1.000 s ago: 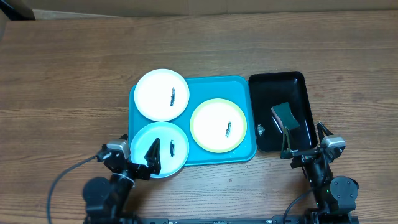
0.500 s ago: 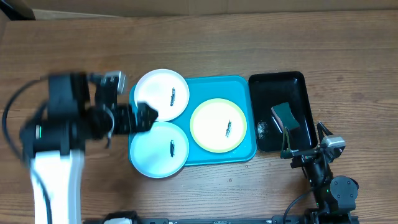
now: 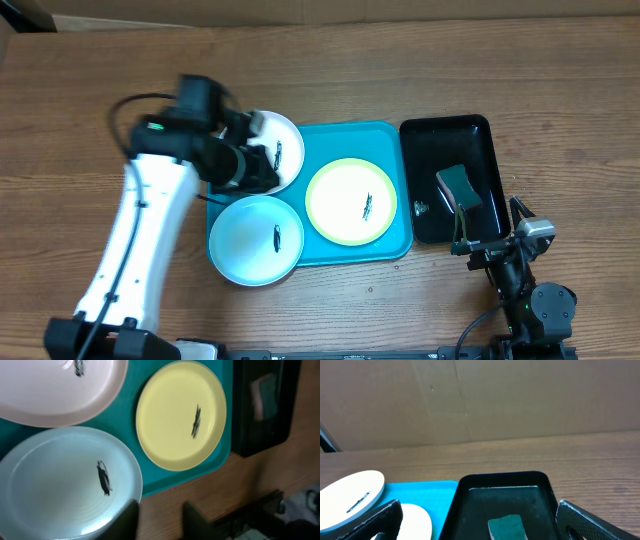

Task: Clean dirty plates on tray and stack at the side
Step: 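Raise the left gripper and move it over the pink-white plate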

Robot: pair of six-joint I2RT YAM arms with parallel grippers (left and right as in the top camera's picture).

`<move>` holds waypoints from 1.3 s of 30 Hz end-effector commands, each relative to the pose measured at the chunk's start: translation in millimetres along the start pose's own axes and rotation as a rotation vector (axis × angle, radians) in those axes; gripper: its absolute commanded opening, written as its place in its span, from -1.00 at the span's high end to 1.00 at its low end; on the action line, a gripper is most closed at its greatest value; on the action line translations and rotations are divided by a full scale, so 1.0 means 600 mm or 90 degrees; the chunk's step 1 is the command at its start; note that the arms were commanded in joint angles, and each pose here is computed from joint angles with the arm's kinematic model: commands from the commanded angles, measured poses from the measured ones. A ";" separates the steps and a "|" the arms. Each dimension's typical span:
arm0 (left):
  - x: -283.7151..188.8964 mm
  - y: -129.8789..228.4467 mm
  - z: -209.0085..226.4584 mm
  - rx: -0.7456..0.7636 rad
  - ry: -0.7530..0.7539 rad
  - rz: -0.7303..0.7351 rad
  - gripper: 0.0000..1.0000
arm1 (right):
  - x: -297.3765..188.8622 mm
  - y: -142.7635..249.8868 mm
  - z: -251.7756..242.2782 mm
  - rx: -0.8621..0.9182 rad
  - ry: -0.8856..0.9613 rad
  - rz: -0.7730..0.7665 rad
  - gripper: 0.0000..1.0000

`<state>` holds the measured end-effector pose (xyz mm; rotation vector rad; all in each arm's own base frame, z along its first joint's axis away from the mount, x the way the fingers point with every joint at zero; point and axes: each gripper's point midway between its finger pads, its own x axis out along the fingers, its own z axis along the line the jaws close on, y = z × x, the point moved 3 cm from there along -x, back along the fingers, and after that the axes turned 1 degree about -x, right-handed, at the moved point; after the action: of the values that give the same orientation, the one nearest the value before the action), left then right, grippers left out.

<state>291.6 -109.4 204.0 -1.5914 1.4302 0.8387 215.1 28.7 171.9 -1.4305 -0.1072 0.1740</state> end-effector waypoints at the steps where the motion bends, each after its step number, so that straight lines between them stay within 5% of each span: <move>1: 0.041 0.011 0.005 -0.009 -0.091 -0.005 -0.20 | 0.001 0.006 -0.001 0.000 0.000 0.003 -1.00; 13: 0.099 -0.039 -0.005 0.026 -0.138 -0.093 -0.07 | 0.001 0.006 -0.001 0.000 0.000 0.003 -1.00; 29: 0.208 -0.030 0.021 -0.011 -0.125 0.026 0.17 | 0.001 0.006 -0.001 0.000 0.000 0.003 -1.00; 39: 0.212 -0.028 0.011 -0.008 -0.096 0.037 0.14 | 0.001 0.006 -0.001 0.000 0.000 0.003 -1.00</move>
<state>329.0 -151.2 91.8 -1.4514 1.3201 0.9893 215.0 28.8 171.9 -1.4301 -0.1077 0.1747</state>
